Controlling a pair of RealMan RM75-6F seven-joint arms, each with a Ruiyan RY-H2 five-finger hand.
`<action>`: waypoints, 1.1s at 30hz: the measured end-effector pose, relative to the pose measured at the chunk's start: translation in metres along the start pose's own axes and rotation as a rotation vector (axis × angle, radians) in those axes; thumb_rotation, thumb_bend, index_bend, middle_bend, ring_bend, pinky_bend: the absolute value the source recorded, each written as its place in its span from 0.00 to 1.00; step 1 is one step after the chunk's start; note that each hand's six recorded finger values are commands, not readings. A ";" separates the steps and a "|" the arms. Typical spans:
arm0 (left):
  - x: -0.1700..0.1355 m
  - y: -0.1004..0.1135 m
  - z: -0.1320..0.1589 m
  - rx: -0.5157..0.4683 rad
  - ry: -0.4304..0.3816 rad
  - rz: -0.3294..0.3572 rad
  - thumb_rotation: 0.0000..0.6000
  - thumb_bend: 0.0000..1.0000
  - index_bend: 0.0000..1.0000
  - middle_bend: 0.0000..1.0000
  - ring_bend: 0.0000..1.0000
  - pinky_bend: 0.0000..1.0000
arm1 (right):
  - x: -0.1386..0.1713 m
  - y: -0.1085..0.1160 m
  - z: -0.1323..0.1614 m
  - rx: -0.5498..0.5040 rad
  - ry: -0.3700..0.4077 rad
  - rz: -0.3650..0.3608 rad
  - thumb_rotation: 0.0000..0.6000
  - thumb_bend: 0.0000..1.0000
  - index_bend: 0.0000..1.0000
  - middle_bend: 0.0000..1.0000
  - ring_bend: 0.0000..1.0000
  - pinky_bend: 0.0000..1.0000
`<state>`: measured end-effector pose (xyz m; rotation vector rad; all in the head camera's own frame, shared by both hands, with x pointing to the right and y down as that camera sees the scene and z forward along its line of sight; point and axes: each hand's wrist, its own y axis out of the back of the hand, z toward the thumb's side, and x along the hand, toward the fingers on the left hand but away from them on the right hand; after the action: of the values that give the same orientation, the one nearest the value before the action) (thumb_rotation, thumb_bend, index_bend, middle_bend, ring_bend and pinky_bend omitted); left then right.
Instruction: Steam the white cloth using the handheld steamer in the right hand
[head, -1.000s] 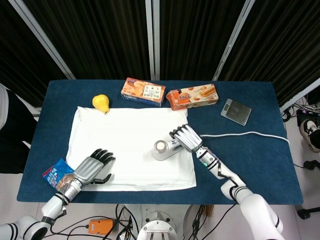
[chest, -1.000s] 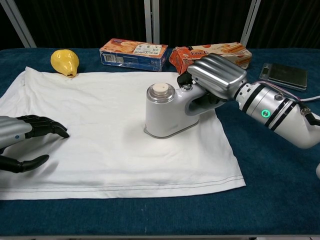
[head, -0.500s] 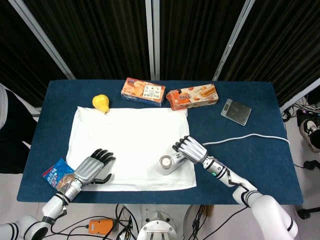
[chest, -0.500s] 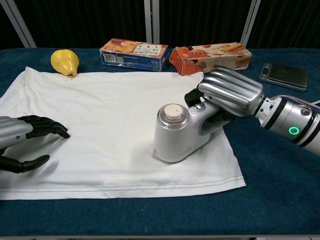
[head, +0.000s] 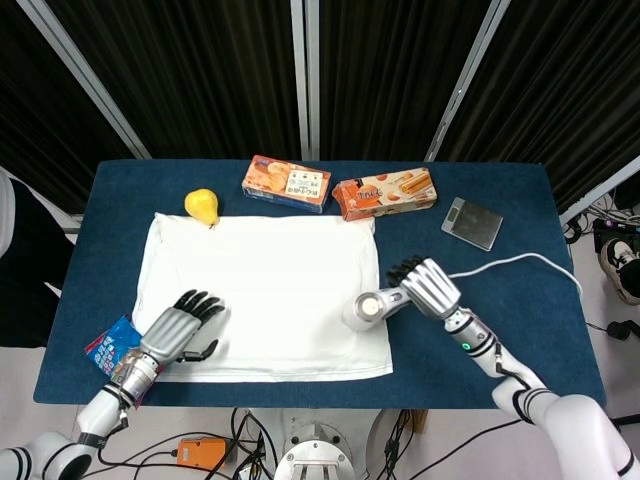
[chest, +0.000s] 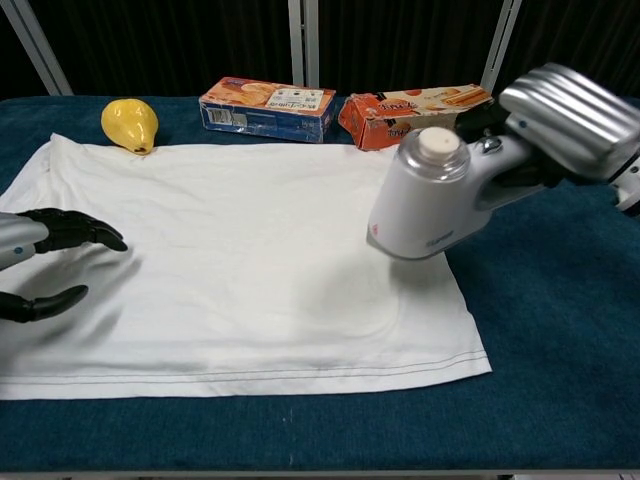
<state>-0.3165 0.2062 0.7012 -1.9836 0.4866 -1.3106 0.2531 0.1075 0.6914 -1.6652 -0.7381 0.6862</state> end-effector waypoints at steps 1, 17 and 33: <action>-0.001 0.003 -0.003 -0.004 0.009 0.013 0.34 0.36 0.14 0.10 0.00 0.00 | 0.004 0.002 -0.008 0.004 -0.029 -0.004 1.00 0.90 0.88 0.79 0.77 0.86; -0.032 0.032 -0.047 -0.072 0.177 0.137 0.35 0.36 0.14 0.10 0.00 0.00 | 0.046 -0.016 -0.090 -0.024 -0.374 0.088 1.00 0.86 0.68 0.74 0.60 0.65; -0.039 0.034 -0.054 -0.076 0.208 0.149 0.35 0.36 0.14 0.10 0.00 0.00 | 0.065 -0.029 -0.104 -0.009 -0.463 0.174 1.00 0.02 0.00 0.17 0.04 0.15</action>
<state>-0.3798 0.1893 0.6645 -1.8407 0.7792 -1.4286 0.3706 0.0986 0.7361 -1.6062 -0.9247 1.2177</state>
